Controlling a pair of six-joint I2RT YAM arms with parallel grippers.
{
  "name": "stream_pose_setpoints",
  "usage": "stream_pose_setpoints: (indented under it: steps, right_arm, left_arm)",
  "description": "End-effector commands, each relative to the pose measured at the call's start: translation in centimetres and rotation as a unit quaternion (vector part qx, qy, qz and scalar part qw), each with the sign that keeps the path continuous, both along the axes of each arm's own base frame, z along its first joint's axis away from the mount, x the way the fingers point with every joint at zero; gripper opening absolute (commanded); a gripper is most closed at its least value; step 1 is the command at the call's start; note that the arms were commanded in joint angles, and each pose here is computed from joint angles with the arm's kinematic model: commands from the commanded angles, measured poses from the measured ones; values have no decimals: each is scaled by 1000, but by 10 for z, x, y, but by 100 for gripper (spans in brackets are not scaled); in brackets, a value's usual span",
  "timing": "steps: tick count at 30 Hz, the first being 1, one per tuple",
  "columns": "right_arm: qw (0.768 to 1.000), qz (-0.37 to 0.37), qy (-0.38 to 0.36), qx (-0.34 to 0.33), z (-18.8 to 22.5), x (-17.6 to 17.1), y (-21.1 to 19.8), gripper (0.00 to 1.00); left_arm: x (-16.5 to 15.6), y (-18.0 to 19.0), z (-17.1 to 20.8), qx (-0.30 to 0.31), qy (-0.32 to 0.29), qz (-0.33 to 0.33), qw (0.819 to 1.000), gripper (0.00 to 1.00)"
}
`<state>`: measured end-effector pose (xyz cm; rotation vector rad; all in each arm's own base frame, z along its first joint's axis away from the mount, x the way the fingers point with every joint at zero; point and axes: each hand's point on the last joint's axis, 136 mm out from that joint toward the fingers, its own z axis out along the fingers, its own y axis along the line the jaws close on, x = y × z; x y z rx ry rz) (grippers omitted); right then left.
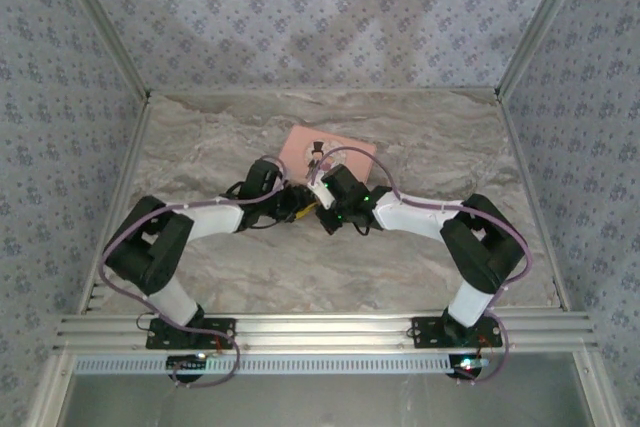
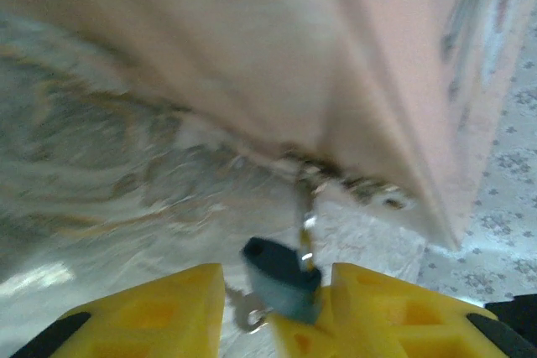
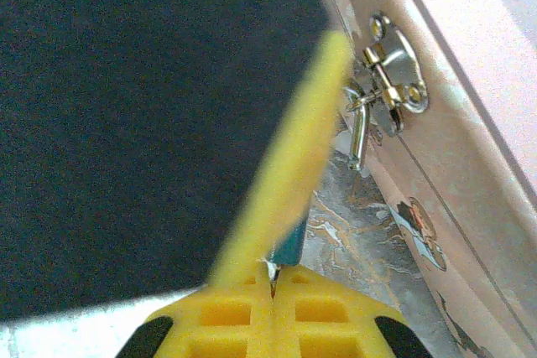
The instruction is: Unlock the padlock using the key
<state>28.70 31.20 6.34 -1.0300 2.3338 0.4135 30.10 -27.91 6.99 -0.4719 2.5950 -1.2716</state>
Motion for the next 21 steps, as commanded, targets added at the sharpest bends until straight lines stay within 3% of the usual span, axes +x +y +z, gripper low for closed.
stream_pose_setpoints:
  steps: [1, 21]
  right_arm:
    - [999, 28, 26, -17, -11, -13, 2, 0]
    - [997, 46, -18, -66, 0, -7, -3, 0]
  left_arm:
    - [-12, 25, -10, 34, 33, 21, 999, 39]
    - [49, 93, 42, 74, -49, 104, 991, 40]
